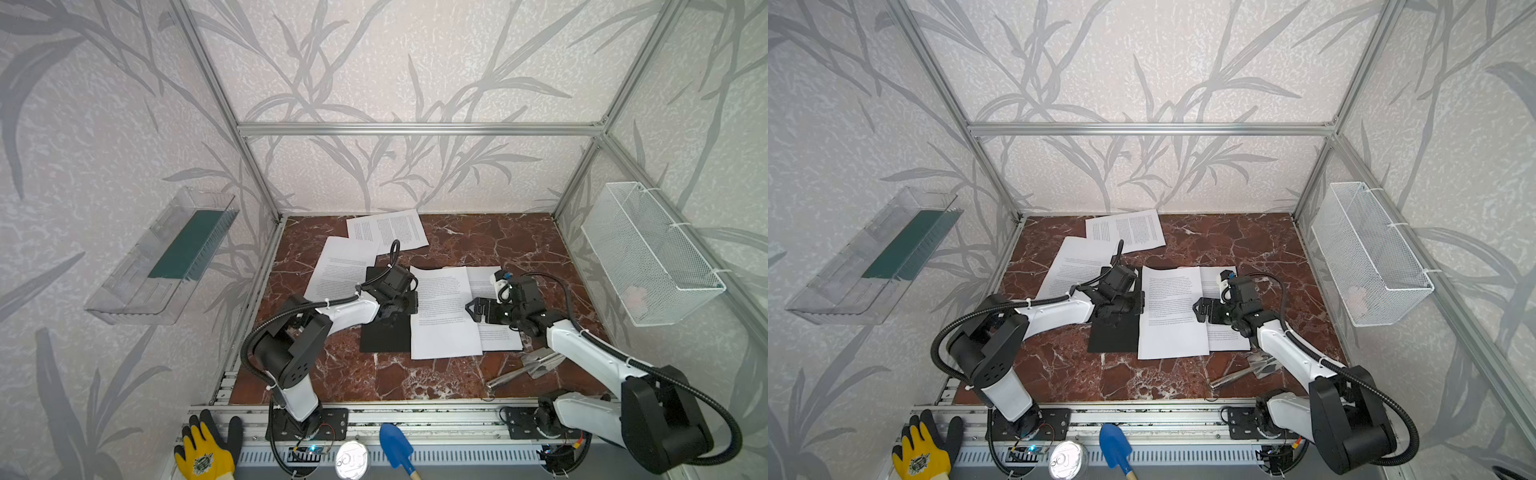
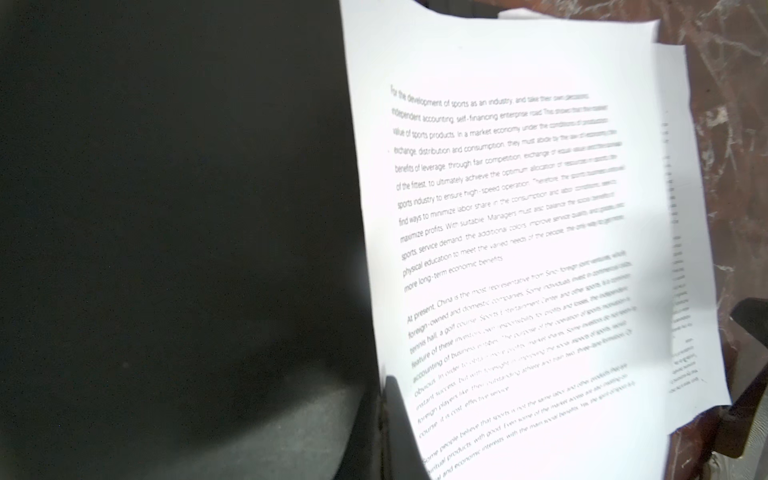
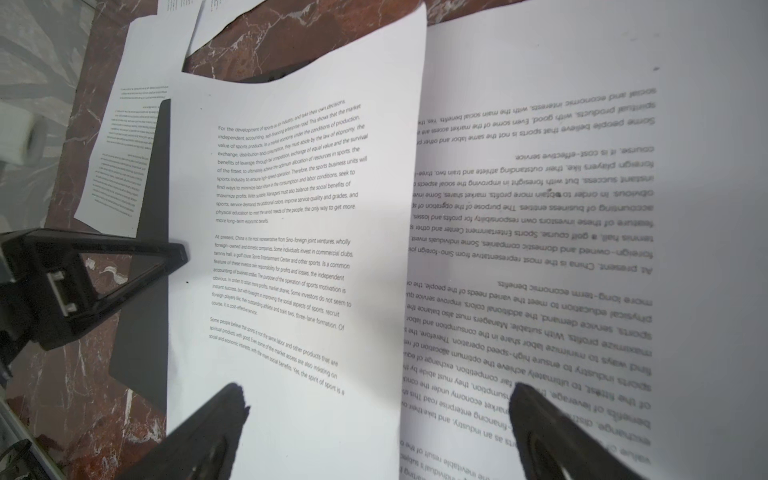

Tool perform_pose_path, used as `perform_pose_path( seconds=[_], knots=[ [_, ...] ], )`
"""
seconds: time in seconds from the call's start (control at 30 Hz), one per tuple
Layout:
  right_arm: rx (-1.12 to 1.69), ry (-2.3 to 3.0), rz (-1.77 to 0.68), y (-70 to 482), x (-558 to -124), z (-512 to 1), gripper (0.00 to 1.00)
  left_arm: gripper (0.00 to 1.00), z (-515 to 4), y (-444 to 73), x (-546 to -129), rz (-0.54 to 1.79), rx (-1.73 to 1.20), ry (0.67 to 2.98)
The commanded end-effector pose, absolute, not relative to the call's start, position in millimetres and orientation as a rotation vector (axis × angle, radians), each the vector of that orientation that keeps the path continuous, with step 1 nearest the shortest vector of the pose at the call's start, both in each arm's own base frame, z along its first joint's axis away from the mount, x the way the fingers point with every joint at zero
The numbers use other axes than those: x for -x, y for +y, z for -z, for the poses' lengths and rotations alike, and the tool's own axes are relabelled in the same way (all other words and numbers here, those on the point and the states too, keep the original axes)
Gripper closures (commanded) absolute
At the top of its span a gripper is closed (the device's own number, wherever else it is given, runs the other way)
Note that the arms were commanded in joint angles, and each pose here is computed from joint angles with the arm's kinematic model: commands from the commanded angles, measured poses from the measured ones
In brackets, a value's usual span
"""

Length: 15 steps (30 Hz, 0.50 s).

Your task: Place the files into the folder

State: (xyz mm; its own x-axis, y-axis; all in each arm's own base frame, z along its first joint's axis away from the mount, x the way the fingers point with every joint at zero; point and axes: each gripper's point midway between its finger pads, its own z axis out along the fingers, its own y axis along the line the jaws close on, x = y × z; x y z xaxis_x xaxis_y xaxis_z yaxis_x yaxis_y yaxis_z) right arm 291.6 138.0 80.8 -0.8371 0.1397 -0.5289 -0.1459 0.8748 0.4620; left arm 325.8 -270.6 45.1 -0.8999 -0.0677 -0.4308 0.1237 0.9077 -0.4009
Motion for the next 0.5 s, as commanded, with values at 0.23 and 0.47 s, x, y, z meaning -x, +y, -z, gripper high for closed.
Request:
perform_pose_path(
  seconds=[0.23, 0.47],
  knots=[
    [0.079, 2.408, -0.843, 174, -303, -86, 0.05, 1.00, -48, -278, -329, 0.626, -0.021, 2.633],
    [0.019, 2.434, -0.840, 175, -308, -74, 0.18, 1.00, -44, -277, -330, 0.611, -0.017, 2.645]
  ],
)
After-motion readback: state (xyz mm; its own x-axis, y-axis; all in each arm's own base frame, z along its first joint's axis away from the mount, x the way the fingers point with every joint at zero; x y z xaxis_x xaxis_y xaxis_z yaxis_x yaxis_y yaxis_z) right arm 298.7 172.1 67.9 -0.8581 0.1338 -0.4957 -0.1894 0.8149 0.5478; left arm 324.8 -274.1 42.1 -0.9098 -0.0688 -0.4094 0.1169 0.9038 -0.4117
